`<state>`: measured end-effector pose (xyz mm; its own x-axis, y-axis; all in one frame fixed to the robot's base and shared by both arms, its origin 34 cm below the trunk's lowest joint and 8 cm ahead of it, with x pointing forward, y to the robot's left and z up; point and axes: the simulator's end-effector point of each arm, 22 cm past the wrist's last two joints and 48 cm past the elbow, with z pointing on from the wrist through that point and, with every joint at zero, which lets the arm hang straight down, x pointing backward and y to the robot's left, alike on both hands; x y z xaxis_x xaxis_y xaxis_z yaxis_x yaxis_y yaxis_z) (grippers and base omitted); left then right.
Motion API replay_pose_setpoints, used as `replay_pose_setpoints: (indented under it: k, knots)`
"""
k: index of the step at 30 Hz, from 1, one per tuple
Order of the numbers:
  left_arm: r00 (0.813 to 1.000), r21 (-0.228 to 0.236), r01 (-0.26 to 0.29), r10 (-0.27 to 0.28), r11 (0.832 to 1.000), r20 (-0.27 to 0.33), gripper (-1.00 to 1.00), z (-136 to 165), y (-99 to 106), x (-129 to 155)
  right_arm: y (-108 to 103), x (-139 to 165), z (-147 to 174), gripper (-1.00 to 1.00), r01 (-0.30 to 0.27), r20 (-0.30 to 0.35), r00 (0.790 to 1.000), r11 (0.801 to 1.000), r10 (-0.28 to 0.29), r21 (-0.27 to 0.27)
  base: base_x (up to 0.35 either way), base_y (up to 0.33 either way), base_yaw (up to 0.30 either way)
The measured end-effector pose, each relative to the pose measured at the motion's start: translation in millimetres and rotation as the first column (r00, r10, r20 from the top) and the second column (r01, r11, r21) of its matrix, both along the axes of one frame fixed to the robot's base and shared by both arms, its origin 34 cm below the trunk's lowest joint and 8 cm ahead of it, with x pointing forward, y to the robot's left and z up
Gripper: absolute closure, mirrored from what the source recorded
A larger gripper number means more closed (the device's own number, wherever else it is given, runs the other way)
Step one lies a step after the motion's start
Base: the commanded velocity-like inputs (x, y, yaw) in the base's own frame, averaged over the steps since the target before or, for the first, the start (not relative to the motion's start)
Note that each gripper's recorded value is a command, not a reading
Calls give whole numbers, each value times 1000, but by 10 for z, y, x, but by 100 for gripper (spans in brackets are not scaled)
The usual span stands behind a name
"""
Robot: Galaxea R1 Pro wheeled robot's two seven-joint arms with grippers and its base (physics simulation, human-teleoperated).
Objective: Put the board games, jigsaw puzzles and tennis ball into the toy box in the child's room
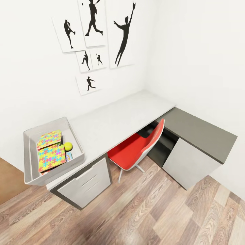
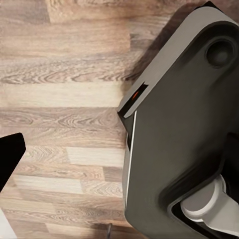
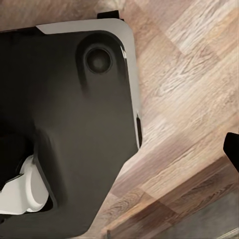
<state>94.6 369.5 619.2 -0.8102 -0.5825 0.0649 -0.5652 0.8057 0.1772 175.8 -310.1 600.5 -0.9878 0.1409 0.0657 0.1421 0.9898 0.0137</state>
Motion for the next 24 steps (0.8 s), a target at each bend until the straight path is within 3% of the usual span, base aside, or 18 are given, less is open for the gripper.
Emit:
replay_pose_setpoints:
  k: [12, 24]
  knots:
    - [999, -9, -13, 13, 1000, -30, -100, 11, -72, -146, -117, -235, 13, -100, 0, -50, 999, 1000, -2, -31, 0, 0, 0]
    - [994, -41, -41, 36, 998, -105, -100, 51, -325, -508, -173, -504, 44, -100, -10, -105, 995, 999, 4, -49, 0, 0, 0]
